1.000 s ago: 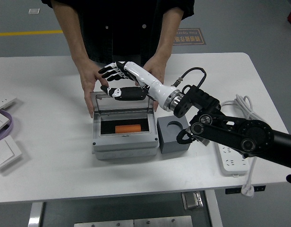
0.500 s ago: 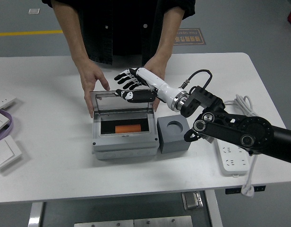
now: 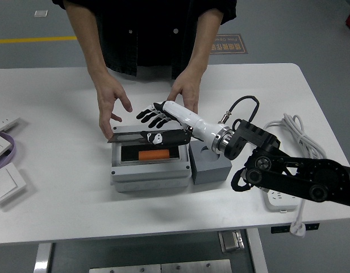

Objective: Pick up the cylinder from the cube,place it in the box,flap close box

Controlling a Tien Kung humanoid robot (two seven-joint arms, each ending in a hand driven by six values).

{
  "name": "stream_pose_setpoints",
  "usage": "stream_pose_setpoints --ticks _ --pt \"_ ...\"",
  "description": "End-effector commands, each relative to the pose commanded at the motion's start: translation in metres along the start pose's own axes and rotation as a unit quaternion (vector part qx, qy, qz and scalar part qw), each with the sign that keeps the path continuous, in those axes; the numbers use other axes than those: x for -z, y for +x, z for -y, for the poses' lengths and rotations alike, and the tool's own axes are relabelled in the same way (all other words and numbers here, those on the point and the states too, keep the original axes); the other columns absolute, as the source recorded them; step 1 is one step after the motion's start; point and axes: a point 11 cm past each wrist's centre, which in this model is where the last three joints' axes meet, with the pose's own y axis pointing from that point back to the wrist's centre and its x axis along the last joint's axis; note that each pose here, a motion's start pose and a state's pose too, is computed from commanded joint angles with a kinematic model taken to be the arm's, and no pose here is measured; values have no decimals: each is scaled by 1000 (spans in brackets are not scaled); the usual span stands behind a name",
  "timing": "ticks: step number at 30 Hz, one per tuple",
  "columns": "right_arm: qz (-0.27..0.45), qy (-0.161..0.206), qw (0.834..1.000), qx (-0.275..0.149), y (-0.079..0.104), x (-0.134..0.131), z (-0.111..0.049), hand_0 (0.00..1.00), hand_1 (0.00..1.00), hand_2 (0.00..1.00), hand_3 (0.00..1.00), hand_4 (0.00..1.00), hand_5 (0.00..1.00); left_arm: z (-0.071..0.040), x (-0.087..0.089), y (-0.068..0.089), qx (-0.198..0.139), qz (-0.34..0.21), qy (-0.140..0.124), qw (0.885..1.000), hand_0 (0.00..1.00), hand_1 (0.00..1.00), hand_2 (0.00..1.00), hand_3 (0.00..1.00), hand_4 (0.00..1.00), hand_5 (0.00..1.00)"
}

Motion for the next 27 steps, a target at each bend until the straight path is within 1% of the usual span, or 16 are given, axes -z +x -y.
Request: stream_pose_setpoints --ticks 5,6,8,11,12,14,16,17,18,23,24,27 --pt "31 -13 999 20 -9 -5 -1 609 635 694 700 626 278 0 0 1 -1 -1 0 1000 623 594 607 654 745 296" --pt "35 -14 999 21 -9 -6 -2 568 632 701 726 626 282 0 0 1 -1 -1 0 1000 624 594 607 654 744 297" --pt "44 -16 999 13 -5 -8 -2 568 632 701 726 626 282 0 1 1 0 -1 1 1000 624 594 607 654 744 297" --pt "54 -13 998 -22 11 -12 -8 568 632 701 726 626 282 0 2 0 1 -2 2 1000 624 594 607 654 744 297" --pt "57 -11 998 -37 17 -15 -12 578 635 709 765 624 290 0 2 0 1 -2 3 1000 623 594 607 653 744 296" --pt "66 -4 995 -72 30 -18 -20 578 635 709 765 624 290 0 4 0 0 0 4 1000 623 594 607 653 744 296" --pt "89 4 991 -99 40 -20 -28 578 635 709 765 624 290 0 5 2 0 1 5 1000 623 594 607 653 744 296" --pt "107 10 988 -113 44 -22 -32 578 635 709 765 624 290 0 5 3 -1 2 6 1000 623 594 607 653 744 296" --pt "121 16 985 -123 47 -22 -35 588 636 704 730 621 290 1 6 3 -2 3 7 1000 623 594 606 654 743 295" --pt "180 45 964 -190 66 -27 -54 588 636 704 730 621 290 2 15 1 0 3 15 1000 623 594 606 654 743 295" --pt "188 46 959 -209 72 -32 -59 593 634 691 697 616 294 2 17 1 1 3 17 1000 623 595 606 654 743 295" --pt "202 37 943 -262 91 -50 -74 593 634 691 697 616 294 2 17 2 1 3 17 1000 623 595 606 654 743 295"
